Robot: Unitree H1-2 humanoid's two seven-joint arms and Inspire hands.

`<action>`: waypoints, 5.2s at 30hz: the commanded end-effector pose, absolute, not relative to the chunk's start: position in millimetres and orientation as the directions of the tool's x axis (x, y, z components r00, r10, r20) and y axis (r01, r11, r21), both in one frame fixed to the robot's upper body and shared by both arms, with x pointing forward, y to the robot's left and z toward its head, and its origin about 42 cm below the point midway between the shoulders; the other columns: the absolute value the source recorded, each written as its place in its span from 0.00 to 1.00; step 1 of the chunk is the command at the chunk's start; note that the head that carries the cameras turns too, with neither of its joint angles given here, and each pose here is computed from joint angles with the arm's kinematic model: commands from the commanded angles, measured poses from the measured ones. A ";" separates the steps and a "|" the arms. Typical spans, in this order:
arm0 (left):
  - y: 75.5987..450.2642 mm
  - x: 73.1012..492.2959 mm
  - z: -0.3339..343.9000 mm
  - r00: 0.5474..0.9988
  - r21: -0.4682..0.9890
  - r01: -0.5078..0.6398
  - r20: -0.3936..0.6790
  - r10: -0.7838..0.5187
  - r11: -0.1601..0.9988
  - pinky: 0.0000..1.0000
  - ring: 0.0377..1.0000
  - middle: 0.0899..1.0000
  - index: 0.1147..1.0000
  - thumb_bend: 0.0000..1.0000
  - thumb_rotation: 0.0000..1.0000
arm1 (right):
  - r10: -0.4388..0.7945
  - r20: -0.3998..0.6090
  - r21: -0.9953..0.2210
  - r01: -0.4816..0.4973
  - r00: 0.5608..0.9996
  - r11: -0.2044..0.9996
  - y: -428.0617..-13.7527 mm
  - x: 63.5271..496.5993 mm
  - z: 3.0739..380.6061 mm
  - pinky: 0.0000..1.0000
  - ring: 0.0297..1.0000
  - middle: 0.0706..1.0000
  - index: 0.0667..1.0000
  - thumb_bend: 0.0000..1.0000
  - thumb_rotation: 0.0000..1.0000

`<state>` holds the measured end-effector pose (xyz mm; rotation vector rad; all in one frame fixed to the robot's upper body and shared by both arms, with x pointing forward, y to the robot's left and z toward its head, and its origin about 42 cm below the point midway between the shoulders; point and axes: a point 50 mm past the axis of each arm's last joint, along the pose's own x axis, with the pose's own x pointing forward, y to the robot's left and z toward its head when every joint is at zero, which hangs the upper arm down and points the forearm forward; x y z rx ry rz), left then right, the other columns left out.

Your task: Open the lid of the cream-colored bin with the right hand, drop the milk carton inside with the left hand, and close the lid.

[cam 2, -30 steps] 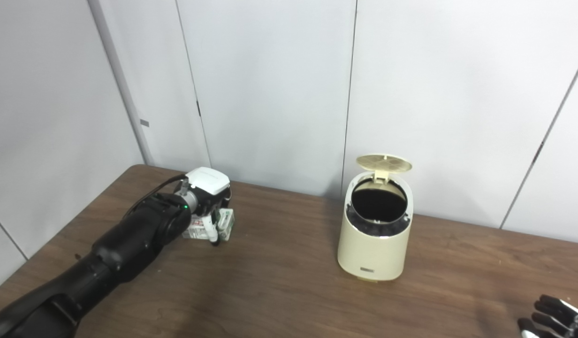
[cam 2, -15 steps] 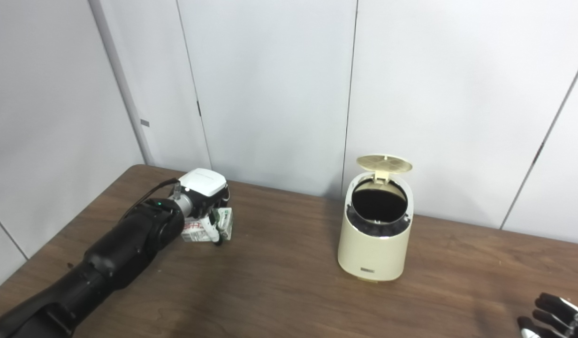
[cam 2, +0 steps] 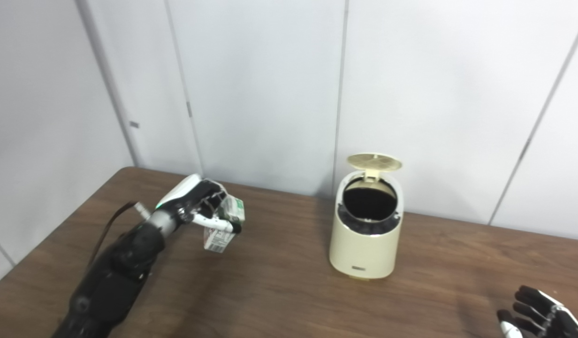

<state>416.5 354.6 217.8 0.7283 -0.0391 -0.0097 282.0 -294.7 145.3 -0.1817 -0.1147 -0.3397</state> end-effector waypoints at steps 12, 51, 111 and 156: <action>301.8 400.8 240.9 0.915 0.059 -0.110 0.396 0.078 0.992 0.44 0.45 0.44 0.41 0.52 0.00 | -0.328 0.204 -0.130 0.357 0.923 0.925 -294.7 299.5 138.6 0.65 0.69 0.69 0.69 0.25 0.00; 139.2 434.6 248.2 0.866 -0.302 0.112 0.497 0.057 0.947 0.65 0.51 0.42 0.43 0.52 0.00 | -0.322 0.229 -0.159 0.362 0.919 0.919 -283.3 307.4 114.6 0.59 0.66 0.66 0.64 0.31 0.00; 63.3 442.5 251.7 0.573 0.166 -0.237 0.820 0.000 0.957 0.60 0.48 0.40 0.43 0.50 0.00 | -0.297 0.253 -0.150 0.341 0.921 0.928 -273.4 303.2 110.2 0.59 0.65 0.64 0.64 0.29 0.00; 96.5 478.0 236.3 0.534 0.434 -0.351 0.821 -0.203 0.830 1.00 0.45 0.40 0.44 0.50 0.00 | -0.304 0.247 -0.157 0.347 0.920 0.925 -270.6 299.5 111.4 0.60 0.65 0.64 0.63 0.30 0.02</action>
